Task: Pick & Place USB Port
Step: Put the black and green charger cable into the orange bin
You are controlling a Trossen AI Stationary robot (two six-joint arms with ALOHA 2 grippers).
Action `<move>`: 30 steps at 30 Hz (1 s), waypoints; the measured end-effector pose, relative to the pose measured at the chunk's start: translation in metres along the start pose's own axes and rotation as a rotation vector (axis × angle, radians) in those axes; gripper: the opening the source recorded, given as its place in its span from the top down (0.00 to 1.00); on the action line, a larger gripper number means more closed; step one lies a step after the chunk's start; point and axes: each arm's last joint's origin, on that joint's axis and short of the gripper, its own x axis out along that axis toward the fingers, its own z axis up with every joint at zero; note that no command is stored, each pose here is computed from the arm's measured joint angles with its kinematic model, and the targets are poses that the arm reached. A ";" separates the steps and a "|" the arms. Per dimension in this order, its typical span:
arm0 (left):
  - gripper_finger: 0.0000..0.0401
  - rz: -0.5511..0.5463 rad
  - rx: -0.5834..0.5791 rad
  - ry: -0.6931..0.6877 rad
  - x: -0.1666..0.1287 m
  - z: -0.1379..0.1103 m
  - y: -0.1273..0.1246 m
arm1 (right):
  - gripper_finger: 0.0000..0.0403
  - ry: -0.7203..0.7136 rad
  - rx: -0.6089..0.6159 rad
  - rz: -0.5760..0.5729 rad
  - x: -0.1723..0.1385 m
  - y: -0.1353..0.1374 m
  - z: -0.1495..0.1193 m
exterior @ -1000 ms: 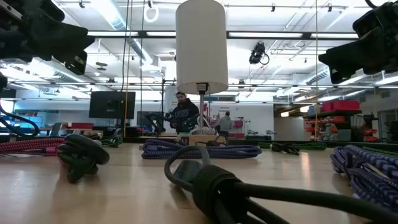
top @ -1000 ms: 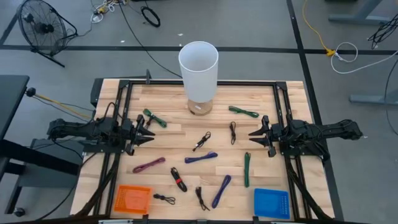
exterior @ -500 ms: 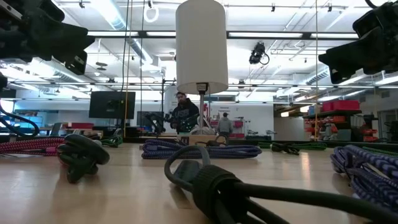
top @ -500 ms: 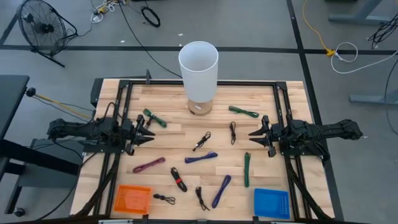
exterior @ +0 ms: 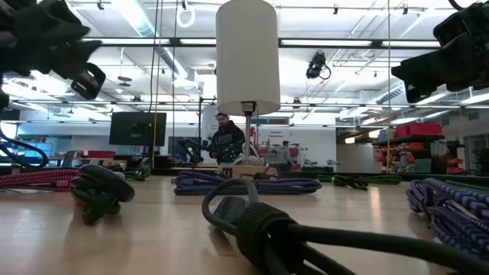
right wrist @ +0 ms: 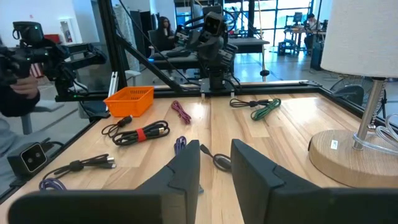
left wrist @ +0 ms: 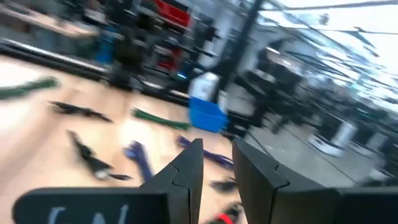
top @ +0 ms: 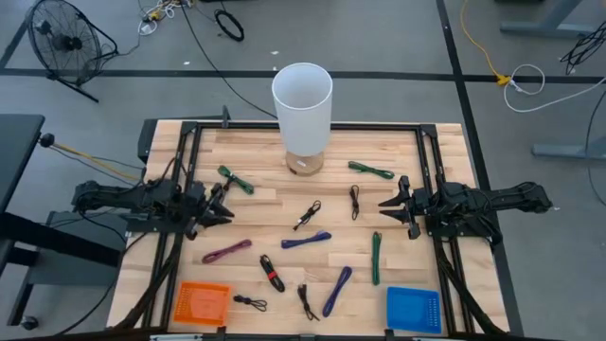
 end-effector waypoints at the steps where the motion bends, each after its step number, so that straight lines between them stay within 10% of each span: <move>1: 0.78 -0.016 0.018 0.006 0.000 0.000 -0.001 | 0.77 0.000 0.000 0.000 0.000 0.000 0.000; 6: 0.78 -0.003 0.191 0.009 0.000 -0.001 0.000 | 0.77 0.000 0.000 0.000 0.000 0.000 0.000; 30: 0.78 0.182 0.193 -0.017 0.000 -0.001 0.006 | 0.77 0.000 0.000 0.000 0.000 0.000 0.000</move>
